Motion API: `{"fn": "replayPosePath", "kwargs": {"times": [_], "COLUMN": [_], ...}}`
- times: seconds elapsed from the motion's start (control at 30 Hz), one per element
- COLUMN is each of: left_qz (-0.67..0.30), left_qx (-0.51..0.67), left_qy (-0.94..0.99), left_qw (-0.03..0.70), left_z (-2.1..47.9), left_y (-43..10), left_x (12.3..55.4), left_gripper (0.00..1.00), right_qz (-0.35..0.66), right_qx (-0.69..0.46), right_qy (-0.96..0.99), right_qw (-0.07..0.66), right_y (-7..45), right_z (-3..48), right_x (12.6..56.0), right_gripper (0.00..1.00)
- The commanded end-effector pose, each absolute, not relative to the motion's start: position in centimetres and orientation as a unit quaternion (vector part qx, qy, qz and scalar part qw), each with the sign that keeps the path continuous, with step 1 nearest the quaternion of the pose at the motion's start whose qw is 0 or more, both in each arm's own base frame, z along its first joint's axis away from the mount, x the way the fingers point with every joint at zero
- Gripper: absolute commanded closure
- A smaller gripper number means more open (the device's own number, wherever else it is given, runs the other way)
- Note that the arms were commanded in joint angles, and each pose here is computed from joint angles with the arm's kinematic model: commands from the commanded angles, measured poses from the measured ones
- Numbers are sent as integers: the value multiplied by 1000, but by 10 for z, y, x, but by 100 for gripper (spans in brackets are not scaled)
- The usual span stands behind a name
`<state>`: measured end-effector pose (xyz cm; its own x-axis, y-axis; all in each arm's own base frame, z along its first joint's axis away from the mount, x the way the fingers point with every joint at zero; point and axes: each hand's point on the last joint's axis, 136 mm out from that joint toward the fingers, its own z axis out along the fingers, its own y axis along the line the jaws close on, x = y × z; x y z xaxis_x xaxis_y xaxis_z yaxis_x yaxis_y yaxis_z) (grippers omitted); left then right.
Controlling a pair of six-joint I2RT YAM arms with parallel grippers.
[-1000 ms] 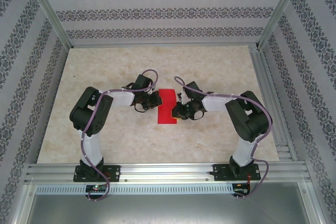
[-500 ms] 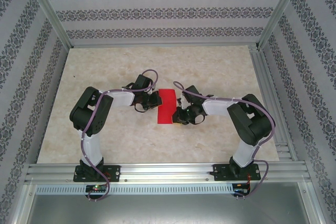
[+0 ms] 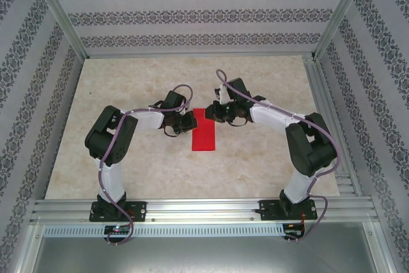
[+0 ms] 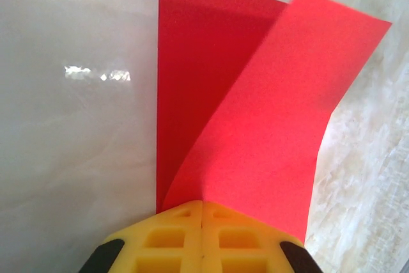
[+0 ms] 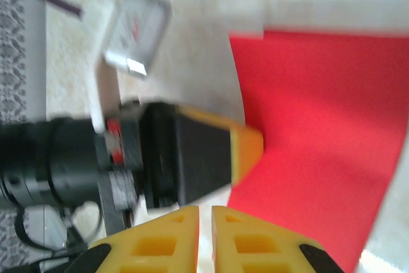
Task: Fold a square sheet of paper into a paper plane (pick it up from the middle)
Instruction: First fold in half a square sheet of paper at the center of the table.
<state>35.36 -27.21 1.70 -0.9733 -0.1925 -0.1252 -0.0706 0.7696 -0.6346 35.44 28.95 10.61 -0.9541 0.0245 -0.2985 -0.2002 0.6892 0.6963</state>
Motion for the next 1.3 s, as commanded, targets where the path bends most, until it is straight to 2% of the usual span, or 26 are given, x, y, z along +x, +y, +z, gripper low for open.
{"fn": "replayPosePath", "kwargs": {"times": [0.0,0.2,0.57,0.87,1.13,1.27], "left_qz": [-227,-227,-224,-226,-225,-225], "left_qx": [-91,-88,-82,-80,-79,-78], "left_qy": [969,970,971,971,971,971], "left_qw": [21,19,14,13,13,13], "left_z": [-41,-41,-43,-44,-44,-44], "left_y": [-239,-240,-238,-239,-239,-239], "left_x": [313,312,308,306,306,306], "left_gripper": [96,96,96,96,96,96], "right_qz": [369,353,312,344,313,303], "right_qx": [-40,-29,7,0,38,48], "right_qy": [917,924,941,924,939,943], "right_qw": [150,146,128,167,138,129], "right_y": [288,288,262,270,255,251], "right_z": [83,60,6,49,-1,-7], "right_x": [380,403,417,430,430,431], "right_gripper": [86,86,87,86,86,86]}}
